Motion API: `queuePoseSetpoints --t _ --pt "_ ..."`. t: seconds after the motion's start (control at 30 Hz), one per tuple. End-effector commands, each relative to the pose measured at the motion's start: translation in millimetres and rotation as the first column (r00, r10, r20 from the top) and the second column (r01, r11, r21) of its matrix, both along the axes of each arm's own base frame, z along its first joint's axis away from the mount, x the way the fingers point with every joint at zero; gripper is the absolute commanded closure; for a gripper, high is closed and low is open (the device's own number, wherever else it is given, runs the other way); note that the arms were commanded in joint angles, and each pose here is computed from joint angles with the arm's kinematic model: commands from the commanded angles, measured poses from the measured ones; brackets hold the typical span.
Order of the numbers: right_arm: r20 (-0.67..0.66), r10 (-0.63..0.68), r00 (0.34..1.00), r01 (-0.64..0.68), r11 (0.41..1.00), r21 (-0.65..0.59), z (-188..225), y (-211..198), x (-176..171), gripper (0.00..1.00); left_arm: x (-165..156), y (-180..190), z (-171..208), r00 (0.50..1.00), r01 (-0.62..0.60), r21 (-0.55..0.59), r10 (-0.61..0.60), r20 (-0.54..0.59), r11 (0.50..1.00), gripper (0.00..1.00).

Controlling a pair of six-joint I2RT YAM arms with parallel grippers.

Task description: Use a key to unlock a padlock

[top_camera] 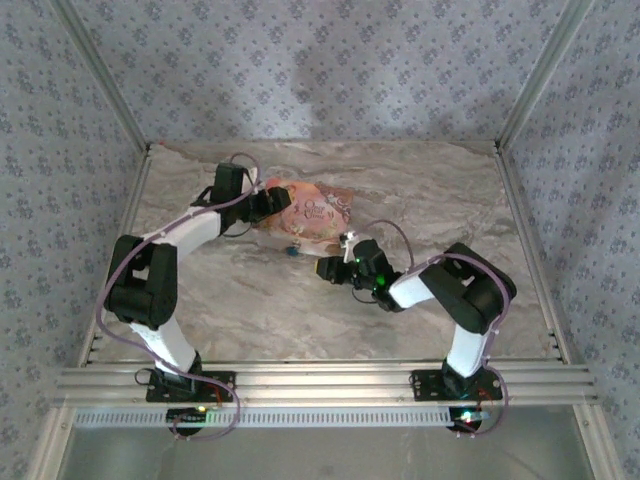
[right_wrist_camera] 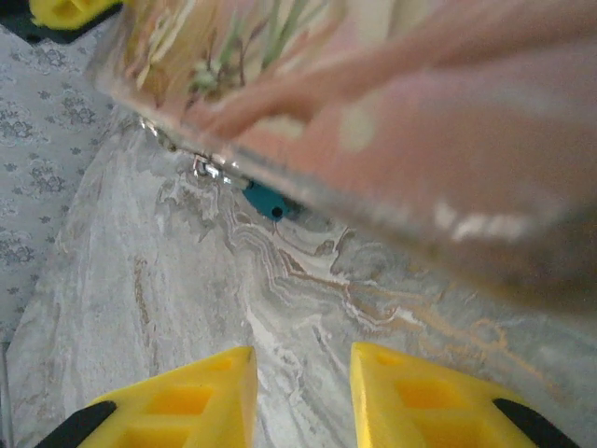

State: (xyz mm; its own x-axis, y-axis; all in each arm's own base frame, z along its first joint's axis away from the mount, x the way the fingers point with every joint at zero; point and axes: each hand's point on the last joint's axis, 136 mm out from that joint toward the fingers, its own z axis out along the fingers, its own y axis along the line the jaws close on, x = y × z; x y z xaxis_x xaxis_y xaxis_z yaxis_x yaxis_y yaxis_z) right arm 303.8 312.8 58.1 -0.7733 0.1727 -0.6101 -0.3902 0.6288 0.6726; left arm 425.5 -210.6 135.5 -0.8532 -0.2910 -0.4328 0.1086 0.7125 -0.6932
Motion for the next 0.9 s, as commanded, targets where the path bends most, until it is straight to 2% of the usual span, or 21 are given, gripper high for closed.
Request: queuePoseSetpoints --t 0.0,0.33,0.67,0.87 --pt "0.058 0.046 0.997 -0.047 0.999 0.015 20 5 11 0.65 -13 -1 -9 1.000 0.024 0.007 -0.024 -0.017 1.000 0.35" --pt "0.170 0.051 0.984 -0.044 0.998 -0.046 33 -11 45 0.51 -37 -9 -18 0.998 0.034 -0.004 -0.034 -0.058 0.999 0.35" --pt "0.255 0.117 0.960 -0.118 0.993 -0.009 27 -1 13 0.36 -45 -10 -12 0.998 0.017 -0.014 -0.018 -0.055 1.000 0.35" --pt "0.263 0.119 0.957 -0.127 0.992 0.013 27 13 20 0.31 -44 -10 -12 0.998 0.011 -0.013 -0.011 -0.058 1.000 0.35"
